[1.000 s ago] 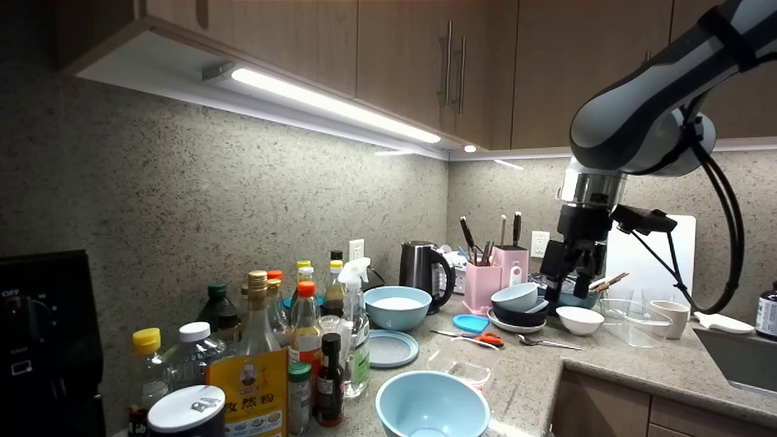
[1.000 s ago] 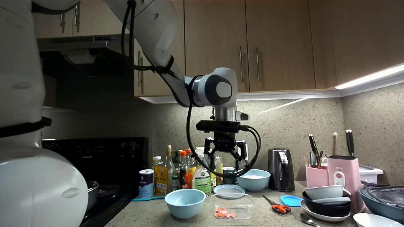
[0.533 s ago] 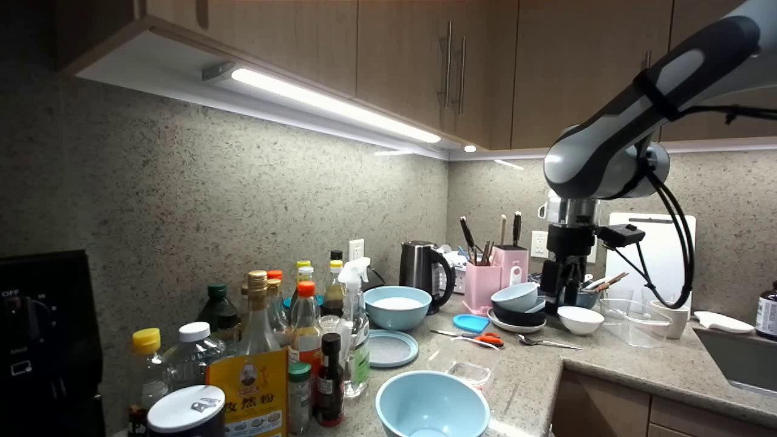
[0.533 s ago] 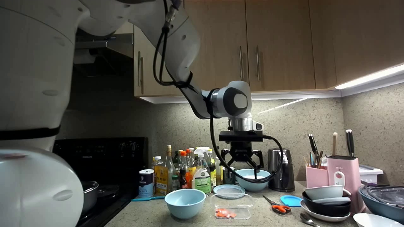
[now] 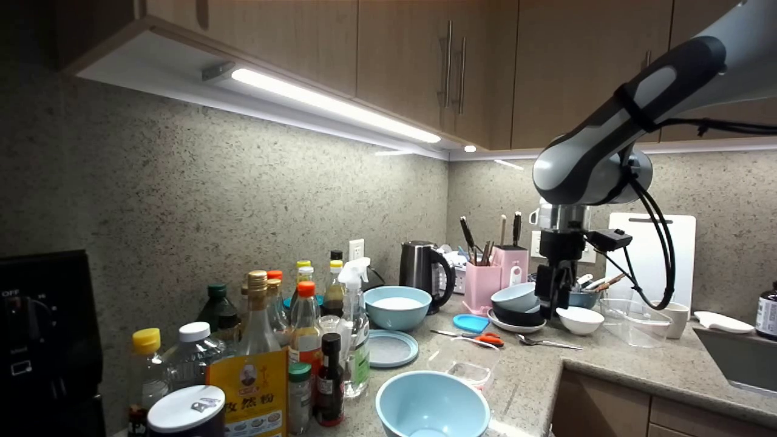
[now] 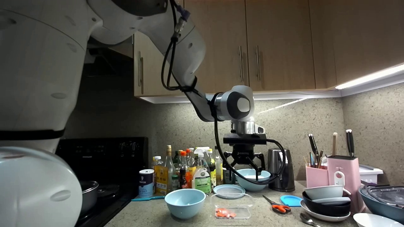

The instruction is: Pick up the colorless bowl and pour some of its contents into the blue bowl

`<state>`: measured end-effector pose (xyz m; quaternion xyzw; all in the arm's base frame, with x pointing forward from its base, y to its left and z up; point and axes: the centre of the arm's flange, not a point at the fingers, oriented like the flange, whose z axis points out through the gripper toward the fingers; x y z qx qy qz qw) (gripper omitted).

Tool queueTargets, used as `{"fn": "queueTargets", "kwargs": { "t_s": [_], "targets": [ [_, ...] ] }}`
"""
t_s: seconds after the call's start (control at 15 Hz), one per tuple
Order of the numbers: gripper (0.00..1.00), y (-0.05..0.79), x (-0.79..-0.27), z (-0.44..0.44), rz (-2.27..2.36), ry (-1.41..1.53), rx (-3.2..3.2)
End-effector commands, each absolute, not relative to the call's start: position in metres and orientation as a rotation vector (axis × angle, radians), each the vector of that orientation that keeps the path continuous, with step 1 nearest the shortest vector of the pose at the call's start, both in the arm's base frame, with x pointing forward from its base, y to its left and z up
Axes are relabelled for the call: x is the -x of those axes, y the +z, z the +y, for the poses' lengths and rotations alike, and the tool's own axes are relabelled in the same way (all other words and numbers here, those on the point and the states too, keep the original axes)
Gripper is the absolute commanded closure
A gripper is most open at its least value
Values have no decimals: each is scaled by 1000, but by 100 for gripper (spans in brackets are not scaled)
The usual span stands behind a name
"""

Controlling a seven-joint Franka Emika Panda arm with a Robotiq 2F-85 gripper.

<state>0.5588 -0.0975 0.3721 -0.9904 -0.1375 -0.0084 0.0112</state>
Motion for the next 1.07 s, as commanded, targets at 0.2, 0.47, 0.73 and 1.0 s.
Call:
{"fn": "queueTargets", "kwargs": {
  "t_s": [0.2,0.47,0.73,1.0],
  "targets": [
    [0,349,-618,-111,-453,-59,3163],
    [0,329,-654,-101,-446,-31,3241],
    [0,323,-649,-98,-478,-14,3240],
    [0,314,-661,-86,-338,-57,3197]
  ]
}}
